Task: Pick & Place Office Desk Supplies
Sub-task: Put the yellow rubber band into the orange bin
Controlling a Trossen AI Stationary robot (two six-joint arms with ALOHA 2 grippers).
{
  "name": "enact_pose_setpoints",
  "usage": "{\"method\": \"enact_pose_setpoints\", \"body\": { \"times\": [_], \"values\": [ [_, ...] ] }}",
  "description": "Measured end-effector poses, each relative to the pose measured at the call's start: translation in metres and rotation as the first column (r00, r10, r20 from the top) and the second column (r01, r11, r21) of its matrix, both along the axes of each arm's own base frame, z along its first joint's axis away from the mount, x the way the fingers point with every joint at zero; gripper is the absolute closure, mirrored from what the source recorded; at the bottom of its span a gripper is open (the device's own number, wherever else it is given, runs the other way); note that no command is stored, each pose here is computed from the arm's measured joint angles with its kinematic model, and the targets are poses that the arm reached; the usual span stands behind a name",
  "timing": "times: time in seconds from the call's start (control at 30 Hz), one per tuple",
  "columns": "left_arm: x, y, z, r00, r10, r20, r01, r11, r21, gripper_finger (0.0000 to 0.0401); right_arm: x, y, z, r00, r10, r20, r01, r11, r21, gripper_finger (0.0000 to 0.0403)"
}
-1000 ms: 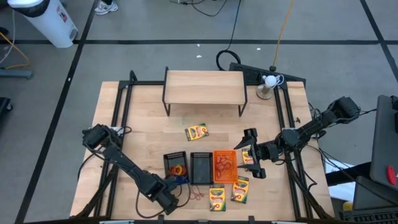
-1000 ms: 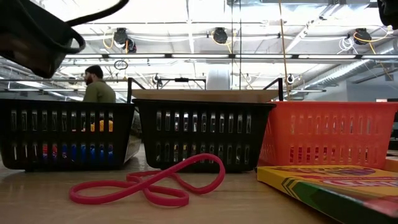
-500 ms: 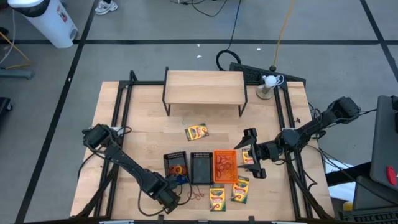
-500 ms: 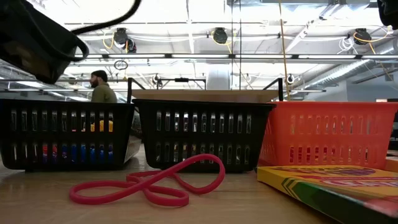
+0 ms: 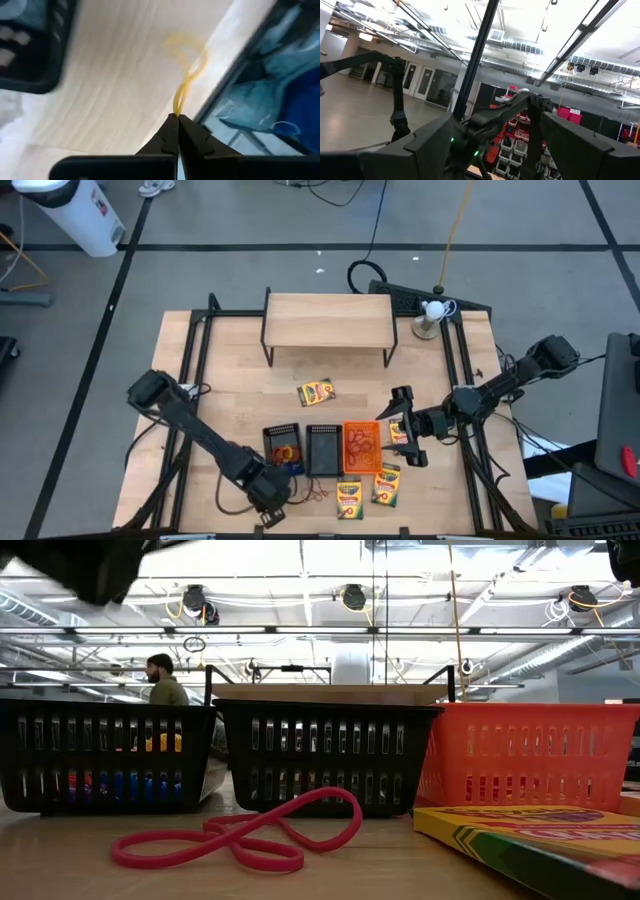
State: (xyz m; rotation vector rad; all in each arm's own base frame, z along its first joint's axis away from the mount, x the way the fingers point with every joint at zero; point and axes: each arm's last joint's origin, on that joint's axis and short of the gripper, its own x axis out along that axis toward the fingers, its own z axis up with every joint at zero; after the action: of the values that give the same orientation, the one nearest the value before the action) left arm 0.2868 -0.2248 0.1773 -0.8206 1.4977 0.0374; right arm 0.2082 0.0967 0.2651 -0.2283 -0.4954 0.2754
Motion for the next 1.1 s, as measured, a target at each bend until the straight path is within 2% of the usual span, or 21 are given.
{"method": "enact_pose_setpoints", "body": {
  "times": [0.17, 0.23, 0.33, 0.43, 0.53, 0.67, 0.77, 0.87, 0.93, 1.03, 1.1],
  "values": [
    [-0.005, 0.013, 0.039, 0.986, 0.044, 0.16, -0.049, 0.999, 0.022, 0.04, 0.0, 0.0, -0.001, 1.0, 0.0, -0.008, 0.0, 1.0, -0.004, 0.0115],
    [-0.009, 0.018, 0.058, 0.966, 0.055, 0.254, -0.067, 0.997, 0.039, 0.04, 0.001, 0.0, -0.002, 1.0, 0.0, -0.018, 0.0, 1.0, -0.008, 0.0115],
    [-0.013, 0.026, 0.08, 0.909, 0.038, 0.415, -0.09, 0.99, 0.107, 0.04, 0.001, 0.0, -0.003, 1.0, -0.001, -0.028, 0.001, 1.0, -0.008, 0.0115],
    [-0.015, 0.033, 0.104, 0.799, -0.029, 0.601, -0.106, 0.976, 0.189, 0.0401, 0.002, 0.001, -0.005, 0.998, 0.014, -0.064, -0.013, 1.0, 0.013, 0.0115],
    [-0.012, 0.037, 0.12, 0.662, -0.152, 0.734, -0.138, 0.938, 0.319, 0.0401, 0.003, 0.001, -0.007, 0.996, 0.007, -0.091, -0.004, 0.999, 0.031, 0.0115],
    [0.0, 0.042, 0.136, 0.485, -0.332, 0.809, -0.189, 0.863, 0.468, 0.0401, 0.005, 0.0, -0.011, 0.988, -0.034, -0.15, 0.042, 0.998, 0.055, 0.0115],
    [0.013, 0.051, 0.14, 0.41, -0.416, 0.812, -0.228, 0.815, 0.532, 0.0401, 0.005, 0.0, -0.012, 0.987, -0.026, -0.16, 0.036, 0.997, 0.064, 0.0115],
    [0.028, 0.062, 0.137, 0.388, -0.462, 0.798, -0.261, 0.775, 0.575, 0.0401, 0.005, 0.0, -0.012, 0.987, -0.017, -0.163, 0.03, 0.997, 0.074, 0.0115],
    [0.037, 0.071, 0.133, 0.394, -0.464, 0.794, -0.274, 0.765, 0.583, 0.0401, 0.005, 0.0, -0.012, 0.986, -0.011, -0.168, 0.026, 0.996, 0.086, 0.0115],
    [0.05, 0.085, 0.127, 0.4, -0.462, 0.791, -0.274, 0.763, 0.585, 0.0401, 0.006, 0.0, -0.014, 0.983, -0.012, -0.186, 0.027, 0.997, 0.077, 0.0115],
    [0.058, 0.093, 0.125, 0.38, -0.46, 0.802, -0.27, 0.775, 0.572, 0.0401, 0.006, 0.0, -0.015, 0.98, -0.013, -0.2, 0.028, 0.997, 0.07, 0.0115]
  ]
}}
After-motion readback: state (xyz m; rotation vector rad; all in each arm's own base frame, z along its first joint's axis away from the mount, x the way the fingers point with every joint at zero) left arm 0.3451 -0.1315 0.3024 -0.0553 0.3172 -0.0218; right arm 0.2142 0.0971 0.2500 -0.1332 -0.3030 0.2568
